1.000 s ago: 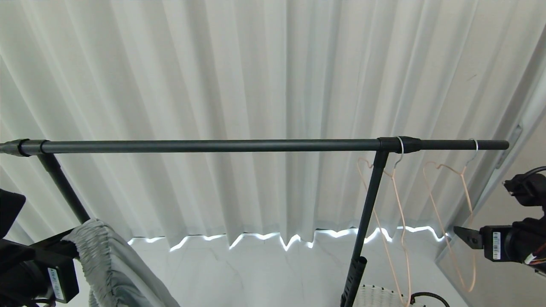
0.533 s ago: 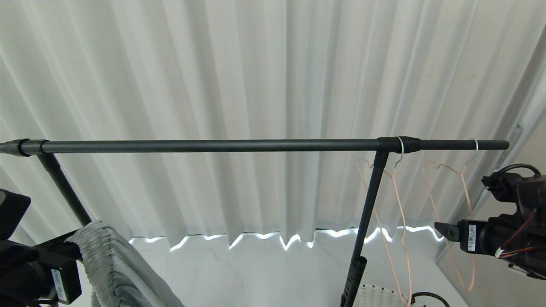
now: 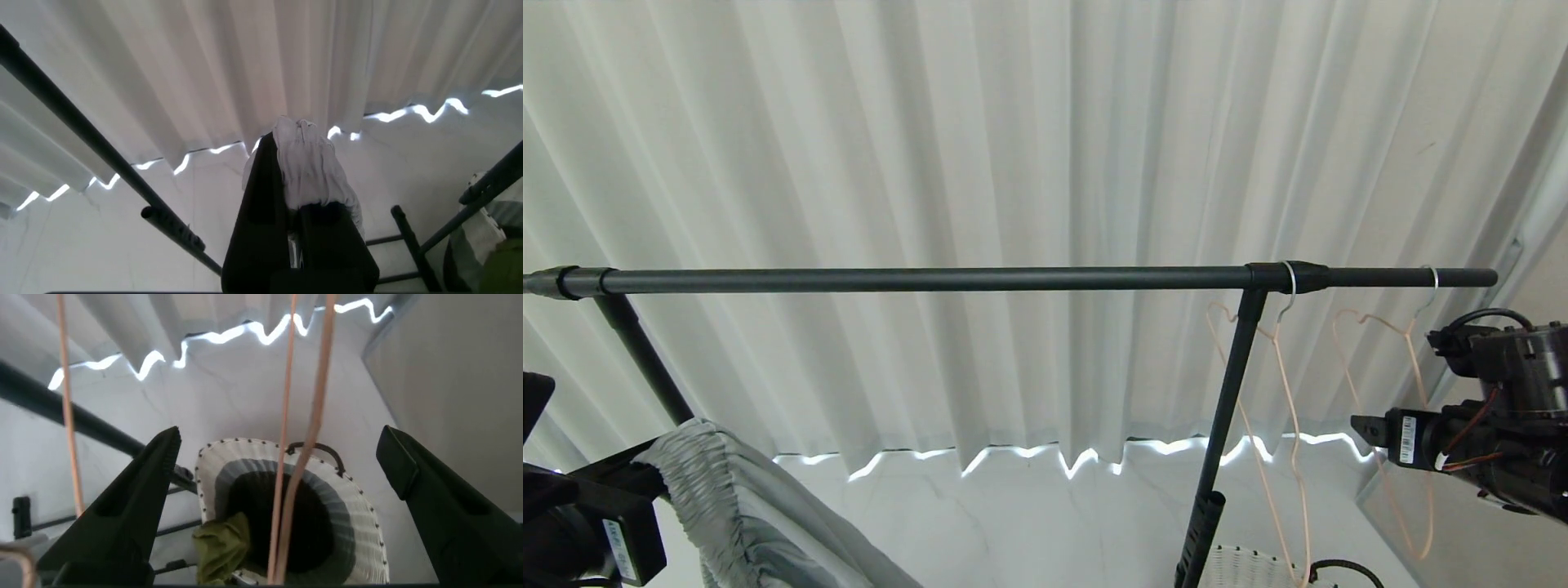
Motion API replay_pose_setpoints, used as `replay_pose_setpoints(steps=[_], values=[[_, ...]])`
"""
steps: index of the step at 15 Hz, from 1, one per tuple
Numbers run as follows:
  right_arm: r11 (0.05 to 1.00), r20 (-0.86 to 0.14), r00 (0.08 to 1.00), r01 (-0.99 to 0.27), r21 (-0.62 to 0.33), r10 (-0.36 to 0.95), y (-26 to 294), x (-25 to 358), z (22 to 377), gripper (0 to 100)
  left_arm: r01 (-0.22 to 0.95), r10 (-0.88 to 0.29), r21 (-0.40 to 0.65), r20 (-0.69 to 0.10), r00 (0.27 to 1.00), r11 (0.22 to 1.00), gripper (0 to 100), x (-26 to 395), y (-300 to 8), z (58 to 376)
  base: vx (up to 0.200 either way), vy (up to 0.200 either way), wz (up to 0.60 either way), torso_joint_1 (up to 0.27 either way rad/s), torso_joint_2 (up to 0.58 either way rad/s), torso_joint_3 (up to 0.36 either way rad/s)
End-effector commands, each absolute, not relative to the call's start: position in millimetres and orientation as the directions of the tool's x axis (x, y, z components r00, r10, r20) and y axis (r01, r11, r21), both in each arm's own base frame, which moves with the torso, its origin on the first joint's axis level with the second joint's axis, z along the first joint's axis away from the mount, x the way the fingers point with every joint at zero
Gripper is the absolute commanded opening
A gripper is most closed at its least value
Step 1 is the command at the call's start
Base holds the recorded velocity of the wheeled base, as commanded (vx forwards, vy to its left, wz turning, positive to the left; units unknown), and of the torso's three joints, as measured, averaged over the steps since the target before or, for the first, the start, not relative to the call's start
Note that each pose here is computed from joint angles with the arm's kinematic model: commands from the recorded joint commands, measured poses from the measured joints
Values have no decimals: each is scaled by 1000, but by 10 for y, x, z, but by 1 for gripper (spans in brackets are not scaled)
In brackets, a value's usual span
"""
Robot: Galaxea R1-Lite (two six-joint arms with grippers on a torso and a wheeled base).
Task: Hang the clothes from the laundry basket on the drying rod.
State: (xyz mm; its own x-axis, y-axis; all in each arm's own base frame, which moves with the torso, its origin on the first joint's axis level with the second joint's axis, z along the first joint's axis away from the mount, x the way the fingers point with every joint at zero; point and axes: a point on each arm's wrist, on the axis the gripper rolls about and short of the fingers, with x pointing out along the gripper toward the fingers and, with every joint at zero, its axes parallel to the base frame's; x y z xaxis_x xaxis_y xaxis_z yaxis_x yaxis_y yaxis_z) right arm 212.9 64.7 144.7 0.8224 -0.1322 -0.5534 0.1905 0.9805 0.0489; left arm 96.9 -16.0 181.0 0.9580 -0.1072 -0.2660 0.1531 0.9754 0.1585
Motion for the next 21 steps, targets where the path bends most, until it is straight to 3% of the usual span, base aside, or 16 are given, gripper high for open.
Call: replay_pose_setpoints(steps=[1, 7, 8, 21], values=[[975, -564, 811, 217, 44, -156, 613, 2207, 1415, 100, 150, -108, 158, -251, 962, 976, 0, 942, -155, 1824, 0, 0, 0, 0, 0, 0], [968, -548, 819, 243, 62, -171, 593, 2324, 1410, 100, 148, -108, 159, -237, 966, 976, 0, 911, -149, 1836, 0, 0, 0, 0, 0, 0], [968, -546, 820, 244, 63, -172, 592, 2323, 1415, 0, 148, -108, 159, -235, 966, 976, 0, 908, -149, 1837, 0, 0, 0, 0, 0, 0], [966, -513, 841, 247, 81, -172, 552, 2240, 1515, 0, 145, -105, 159, -232, 967, 977, 0, 906, -146, 1843, 0, 0, 0, 0, 0, 0]])
